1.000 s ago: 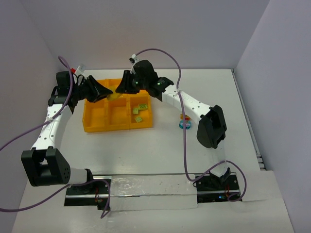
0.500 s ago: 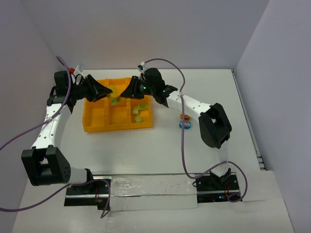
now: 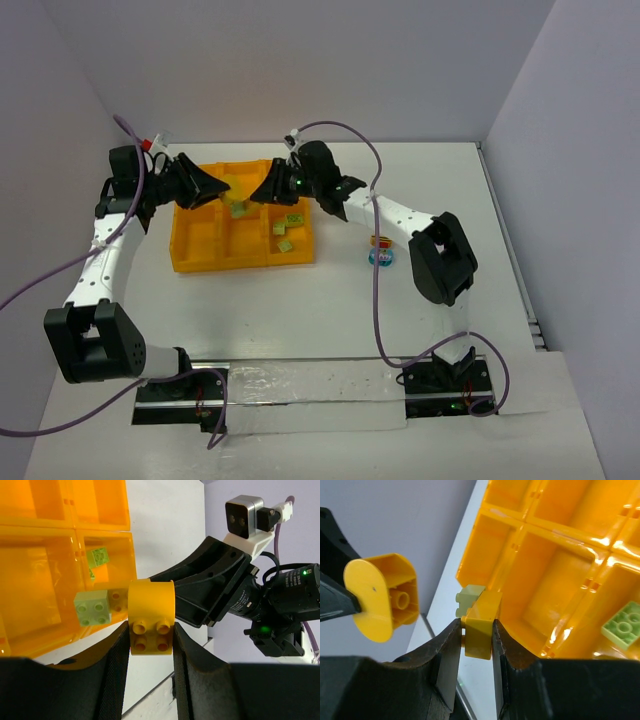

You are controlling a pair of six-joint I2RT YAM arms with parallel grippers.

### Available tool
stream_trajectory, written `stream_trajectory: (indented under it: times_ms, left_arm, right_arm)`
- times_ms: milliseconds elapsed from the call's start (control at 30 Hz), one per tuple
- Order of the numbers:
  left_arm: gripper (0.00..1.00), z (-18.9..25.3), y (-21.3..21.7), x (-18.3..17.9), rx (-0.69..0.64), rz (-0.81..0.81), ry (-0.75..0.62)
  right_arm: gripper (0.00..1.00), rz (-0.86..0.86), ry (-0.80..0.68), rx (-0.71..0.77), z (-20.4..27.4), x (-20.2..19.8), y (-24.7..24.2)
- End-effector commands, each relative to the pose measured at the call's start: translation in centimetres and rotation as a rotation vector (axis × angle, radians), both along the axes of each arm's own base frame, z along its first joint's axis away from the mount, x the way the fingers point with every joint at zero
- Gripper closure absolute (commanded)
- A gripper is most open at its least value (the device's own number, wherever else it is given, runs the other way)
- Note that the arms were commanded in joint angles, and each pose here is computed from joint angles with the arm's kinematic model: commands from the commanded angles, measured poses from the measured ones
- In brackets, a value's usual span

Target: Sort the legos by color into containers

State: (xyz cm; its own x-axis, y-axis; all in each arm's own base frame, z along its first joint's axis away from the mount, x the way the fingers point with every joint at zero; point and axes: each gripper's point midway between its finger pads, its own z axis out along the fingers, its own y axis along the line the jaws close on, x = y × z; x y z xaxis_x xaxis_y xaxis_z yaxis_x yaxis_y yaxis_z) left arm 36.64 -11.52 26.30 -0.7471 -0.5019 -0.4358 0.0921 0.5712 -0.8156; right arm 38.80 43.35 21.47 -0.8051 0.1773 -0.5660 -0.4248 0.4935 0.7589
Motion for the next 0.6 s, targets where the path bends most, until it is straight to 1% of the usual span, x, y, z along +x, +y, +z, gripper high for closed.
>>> stream_trajectory:
  times_ms: [0,67,300,400,533,567]
  left_arm:
    - [1.00,2.6,1.1,0.6,0.026,0.033,-0.084]
    - [1.00,2.8,1.3,0.7,0.038,0.045,-0.088]
    - [1.00,3.1,1.8,2.1,0.055,0.092,-0.094]
    - [1.00,1.3,2.4,3.5,0.154,0.153,-0.053]
    - [1.00,-1.8,2.4,4.3,0.252,0.197,0.018]
    - [1.00,-3.5,1.8,4.4,0.274,0.188,0.056]
  right_arm:
    - [1.00,-0.079,-0.105,-0.021,3.6,1.6,-2.5]
    - [1.00,-0.123,-0.120,-0.059,3.4,2.4,-3.9]
    - [1.00,-0.279,-0.181,-0.101,5.7,4.8,-11.0]
    - [1.00,-0.329,-0.219,-0.129,6.9,5.0,-13.6]
    - [1.00,-0.364,-0.249,-0.147,7.8,4.9,-15.4]
    - [1.00,-0.368,-0.258,-0.149,8.1,4.8,-15.7]
